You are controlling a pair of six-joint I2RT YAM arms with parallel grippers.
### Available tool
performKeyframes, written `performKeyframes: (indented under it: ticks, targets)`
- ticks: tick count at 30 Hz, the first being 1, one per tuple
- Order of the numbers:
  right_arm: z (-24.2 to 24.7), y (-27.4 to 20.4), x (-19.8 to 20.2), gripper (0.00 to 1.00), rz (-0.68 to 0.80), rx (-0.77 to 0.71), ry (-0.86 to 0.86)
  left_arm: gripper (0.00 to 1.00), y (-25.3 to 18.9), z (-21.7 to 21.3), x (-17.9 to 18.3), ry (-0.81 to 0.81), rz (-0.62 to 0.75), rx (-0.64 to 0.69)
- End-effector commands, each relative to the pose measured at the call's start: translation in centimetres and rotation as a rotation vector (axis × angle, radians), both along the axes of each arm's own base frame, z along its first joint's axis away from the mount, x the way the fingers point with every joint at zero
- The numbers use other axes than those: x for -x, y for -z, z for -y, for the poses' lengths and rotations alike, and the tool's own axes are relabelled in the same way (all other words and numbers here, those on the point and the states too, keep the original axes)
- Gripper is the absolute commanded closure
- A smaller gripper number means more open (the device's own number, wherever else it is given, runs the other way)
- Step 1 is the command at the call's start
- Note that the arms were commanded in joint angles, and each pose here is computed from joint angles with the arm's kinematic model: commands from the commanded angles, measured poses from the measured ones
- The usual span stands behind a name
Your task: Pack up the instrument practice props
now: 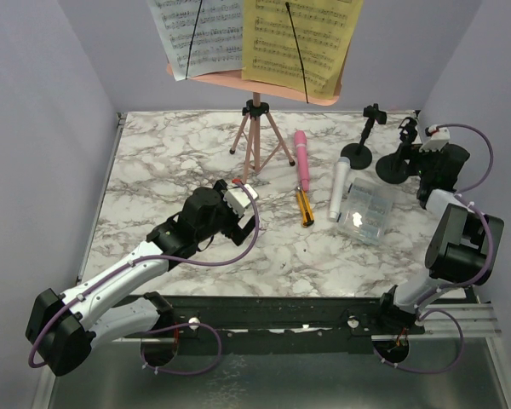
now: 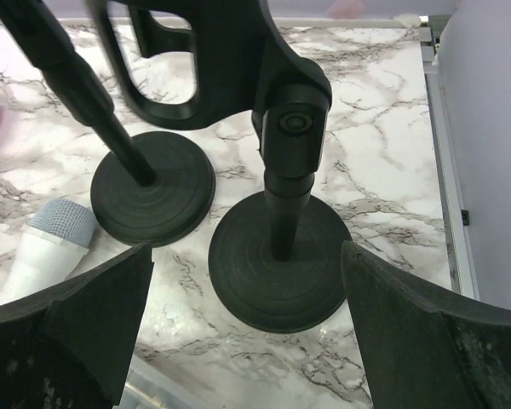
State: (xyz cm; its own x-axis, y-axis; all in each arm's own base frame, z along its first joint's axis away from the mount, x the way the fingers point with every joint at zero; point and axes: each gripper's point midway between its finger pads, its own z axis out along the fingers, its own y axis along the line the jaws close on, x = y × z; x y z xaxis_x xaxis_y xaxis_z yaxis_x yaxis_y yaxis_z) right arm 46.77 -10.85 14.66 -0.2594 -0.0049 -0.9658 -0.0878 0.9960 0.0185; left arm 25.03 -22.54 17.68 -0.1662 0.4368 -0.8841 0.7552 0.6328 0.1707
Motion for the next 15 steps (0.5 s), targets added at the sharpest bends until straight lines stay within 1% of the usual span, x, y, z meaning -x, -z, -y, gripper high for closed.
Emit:
performKeyframes:
  ticks: [1, 7, 10, 15]
  targets:
    - [0.4, -2.6, 1.2, 0.04, 0.071, 0.036, 0.036, 0.01, 0.0, -0.3, 0.0, -0.006, 0.009, -0.003]
    - [-0.2, -2.9, 4.0, 0.04, 0.071, 0.034, 0.053, 0.01, 0.1, -0.4, -0.1, -0.012, 0.011, -0.007]
    - [-0.7, -3.3, 5.4, 0.02, 0.078, 0.042, 0.052, 0.01, 0.2, -0.3, 0.0, -0.006, 0.004, -0.002]
    - [-2.2, -4.6, 7.7, 0.02, 0.08, 0.031, 0.024, 0.01, 0.3, -0.2, 0.0, -0.007, -0.002, -0.003]
